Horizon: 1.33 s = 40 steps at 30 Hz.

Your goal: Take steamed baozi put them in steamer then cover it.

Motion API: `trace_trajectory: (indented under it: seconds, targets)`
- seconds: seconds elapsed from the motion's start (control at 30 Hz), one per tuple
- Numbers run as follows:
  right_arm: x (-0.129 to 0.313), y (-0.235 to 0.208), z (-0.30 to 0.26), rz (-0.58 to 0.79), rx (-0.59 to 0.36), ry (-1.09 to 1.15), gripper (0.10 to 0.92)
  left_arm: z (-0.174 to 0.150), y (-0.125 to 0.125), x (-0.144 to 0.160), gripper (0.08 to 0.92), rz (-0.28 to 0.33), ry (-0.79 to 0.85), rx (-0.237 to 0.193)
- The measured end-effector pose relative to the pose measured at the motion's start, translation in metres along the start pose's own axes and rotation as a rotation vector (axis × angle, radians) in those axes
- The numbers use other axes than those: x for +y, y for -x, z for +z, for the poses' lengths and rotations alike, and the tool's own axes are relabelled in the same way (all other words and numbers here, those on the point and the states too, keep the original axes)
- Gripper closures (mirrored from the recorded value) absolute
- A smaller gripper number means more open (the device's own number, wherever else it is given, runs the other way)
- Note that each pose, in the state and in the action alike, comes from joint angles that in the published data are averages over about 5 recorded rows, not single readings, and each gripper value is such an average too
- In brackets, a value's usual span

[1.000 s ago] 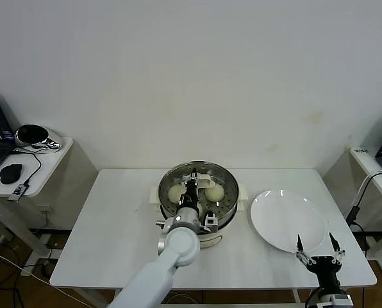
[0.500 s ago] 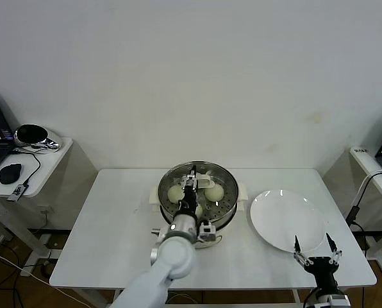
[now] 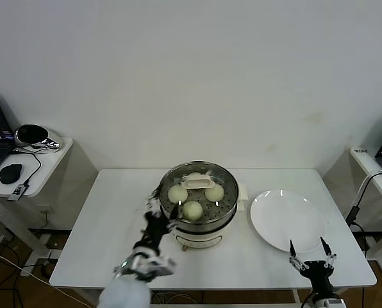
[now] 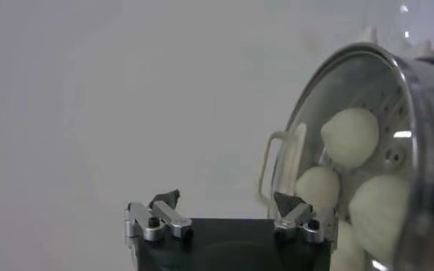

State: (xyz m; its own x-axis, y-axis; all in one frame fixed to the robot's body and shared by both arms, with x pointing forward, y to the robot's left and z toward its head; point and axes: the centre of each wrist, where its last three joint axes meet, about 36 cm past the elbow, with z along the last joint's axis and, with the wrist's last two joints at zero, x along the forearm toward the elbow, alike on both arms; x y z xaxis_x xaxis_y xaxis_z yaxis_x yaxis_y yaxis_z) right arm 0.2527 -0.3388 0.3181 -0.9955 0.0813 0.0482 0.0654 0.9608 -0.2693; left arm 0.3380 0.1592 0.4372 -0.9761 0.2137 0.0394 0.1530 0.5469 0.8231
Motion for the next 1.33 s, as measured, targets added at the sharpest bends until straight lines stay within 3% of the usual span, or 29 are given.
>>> trace_trajectory:
  seconds: [0.27, 0.53, 0.97, 1.33]
  targets:
    - [0.012, -0.009, 0.001, -0.088, 0.005, 0.044, 0.2, 0.052, -0.064, -0.003, 0.177, -0.032, -0.476, 0.067]
    - [0.03, -0.025, 0.001, -0.179, 0.025, 0.109, 0.2, 0.073, -0.12, -0.025, 0.177, -0.092, -0.761, 0.168]
    - [0.054, -0.045, 0.001, -0.251, 0.076, 0.179, 0.2, 0.097, -0.159, -0.051, 0.177, -0.113, -0.929, 0.289]
    - [0.062, -0.049, -0.007, -0.264, 0.098, 0.209, 0.2, 0.106, -0.169, -0.053, 0.177, -0.083, -0.946, 0.323]
